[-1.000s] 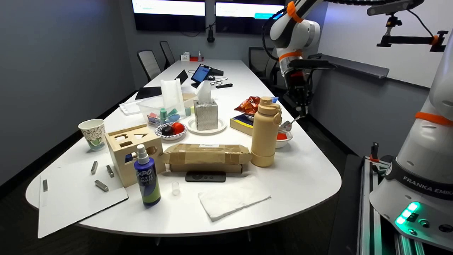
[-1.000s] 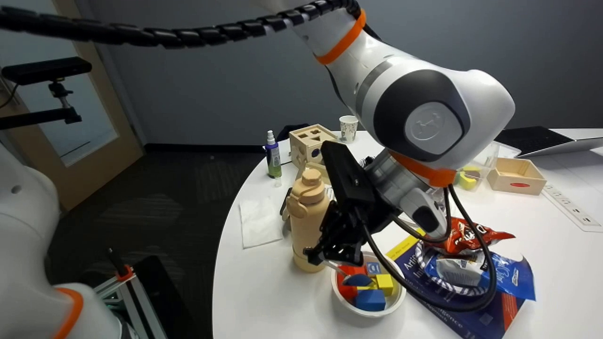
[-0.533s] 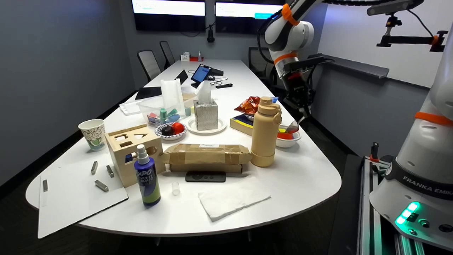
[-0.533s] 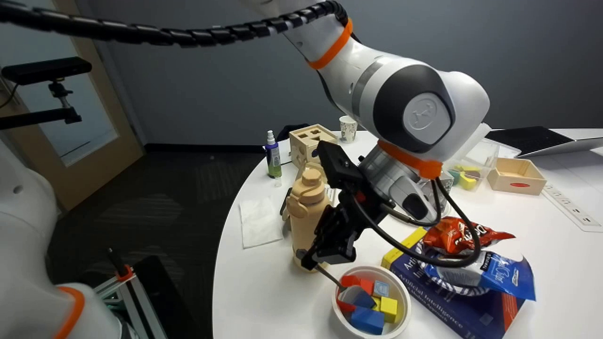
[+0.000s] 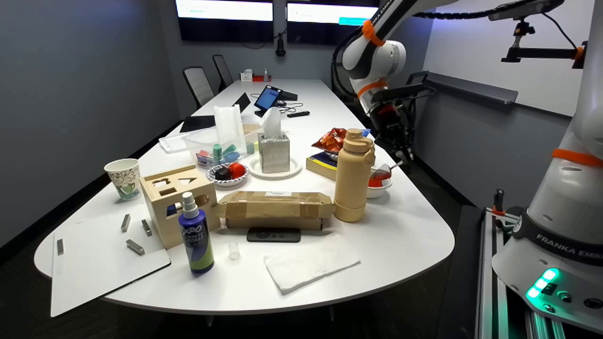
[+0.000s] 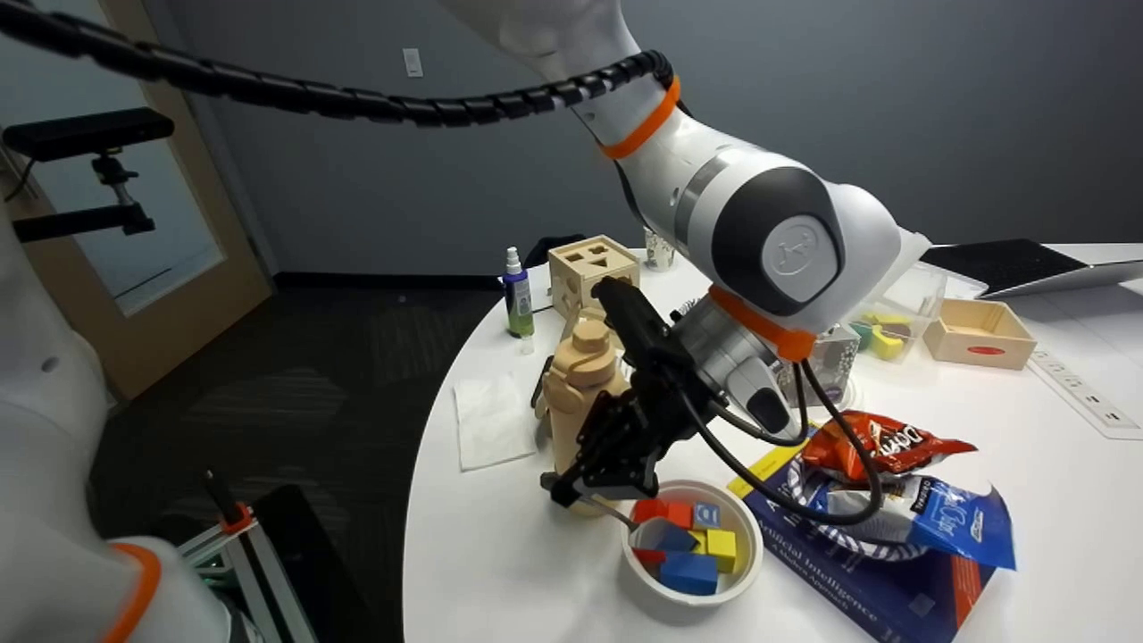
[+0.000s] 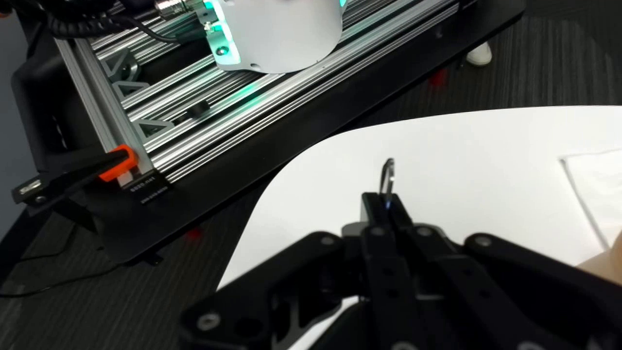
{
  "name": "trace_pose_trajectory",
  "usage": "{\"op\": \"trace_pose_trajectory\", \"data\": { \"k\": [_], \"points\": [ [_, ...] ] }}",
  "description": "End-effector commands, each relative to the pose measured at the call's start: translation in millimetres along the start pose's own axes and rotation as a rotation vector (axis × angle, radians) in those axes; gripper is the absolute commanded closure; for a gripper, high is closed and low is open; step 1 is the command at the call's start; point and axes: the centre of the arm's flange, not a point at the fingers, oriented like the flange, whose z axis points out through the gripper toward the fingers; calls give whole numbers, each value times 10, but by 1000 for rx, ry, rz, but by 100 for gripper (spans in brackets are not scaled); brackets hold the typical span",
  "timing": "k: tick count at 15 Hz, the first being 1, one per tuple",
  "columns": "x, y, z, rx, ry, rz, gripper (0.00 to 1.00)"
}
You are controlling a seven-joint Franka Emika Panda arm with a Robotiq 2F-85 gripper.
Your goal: Use the spoon to stir in the white bowl
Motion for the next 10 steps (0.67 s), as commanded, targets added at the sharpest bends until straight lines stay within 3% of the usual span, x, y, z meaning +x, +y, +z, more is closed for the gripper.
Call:
{"op": "trace_pose_trajectory", "data": {
  "k": [1,5,10],
  "points": [
    [6,5,-107,101,10,-77,99],
    [-71,84,-223,194,61,-97,99],
    [-53,176,-240,150,45,67,99]
  ]
}}
